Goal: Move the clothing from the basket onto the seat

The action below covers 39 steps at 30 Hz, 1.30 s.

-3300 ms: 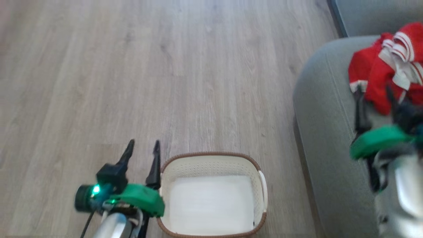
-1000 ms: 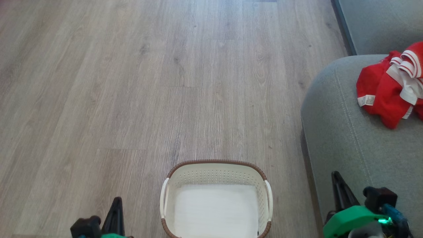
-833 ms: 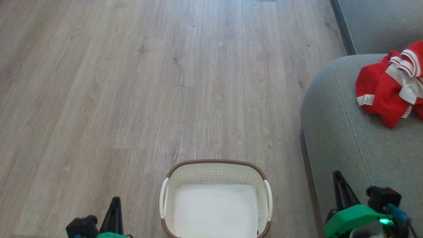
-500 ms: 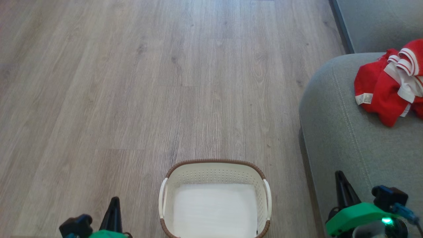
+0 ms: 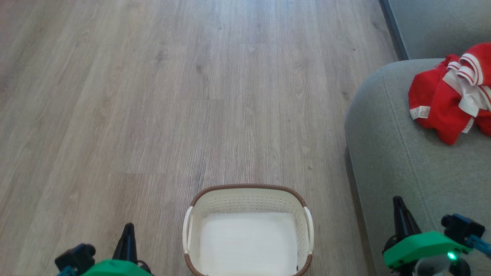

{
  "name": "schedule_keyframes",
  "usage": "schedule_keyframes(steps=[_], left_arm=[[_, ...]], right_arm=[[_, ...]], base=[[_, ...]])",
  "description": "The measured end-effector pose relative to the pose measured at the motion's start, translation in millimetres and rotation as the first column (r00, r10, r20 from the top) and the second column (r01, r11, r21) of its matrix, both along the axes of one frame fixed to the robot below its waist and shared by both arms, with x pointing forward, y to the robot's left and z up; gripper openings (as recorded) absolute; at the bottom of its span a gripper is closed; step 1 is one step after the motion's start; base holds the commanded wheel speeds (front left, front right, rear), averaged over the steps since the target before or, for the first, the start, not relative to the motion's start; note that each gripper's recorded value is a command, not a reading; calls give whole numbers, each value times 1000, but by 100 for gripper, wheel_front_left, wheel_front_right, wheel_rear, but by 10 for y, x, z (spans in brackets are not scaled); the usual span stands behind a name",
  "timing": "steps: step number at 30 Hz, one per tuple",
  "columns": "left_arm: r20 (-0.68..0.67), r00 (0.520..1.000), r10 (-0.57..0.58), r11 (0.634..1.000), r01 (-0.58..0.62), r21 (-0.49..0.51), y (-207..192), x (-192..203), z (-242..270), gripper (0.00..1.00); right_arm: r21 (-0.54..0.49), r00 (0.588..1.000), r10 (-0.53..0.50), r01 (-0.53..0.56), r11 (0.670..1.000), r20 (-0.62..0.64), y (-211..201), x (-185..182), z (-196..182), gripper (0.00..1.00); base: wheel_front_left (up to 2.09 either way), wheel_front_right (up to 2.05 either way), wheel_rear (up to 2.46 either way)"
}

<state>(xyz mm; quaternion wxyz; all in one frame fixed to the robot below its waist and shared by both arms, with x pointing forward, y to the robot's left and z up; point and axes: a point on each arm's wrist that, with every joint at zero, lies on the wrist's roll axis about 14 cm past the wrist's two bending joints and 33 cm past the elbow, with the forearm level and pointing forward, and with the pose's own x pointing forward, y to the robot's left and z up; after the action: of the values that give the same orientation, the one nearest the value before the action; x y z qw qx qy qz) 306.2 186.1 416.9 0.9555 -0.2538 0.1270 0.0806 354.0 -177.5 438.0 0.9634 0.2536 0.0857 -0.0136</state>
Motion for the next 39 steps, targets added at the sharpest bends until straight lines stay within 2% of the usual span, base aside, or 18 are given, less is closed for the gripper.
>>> schedule_keyframes(steps=[17, 39], left_arm=[[12, 999, 38, 982, -35, -186, 15, 134, 63, 0], [15, 997, 79, 910, -66, -410, 22, 253, 118, 0]], right_arm=[[186, 998, -64, 65, 980, -13, -90, 39, 42, 0], [410, 993, -120, 119, 905, -23, -156, 88, 113, 0]], base=[[0, 0, 0], [0, 0, 0]])
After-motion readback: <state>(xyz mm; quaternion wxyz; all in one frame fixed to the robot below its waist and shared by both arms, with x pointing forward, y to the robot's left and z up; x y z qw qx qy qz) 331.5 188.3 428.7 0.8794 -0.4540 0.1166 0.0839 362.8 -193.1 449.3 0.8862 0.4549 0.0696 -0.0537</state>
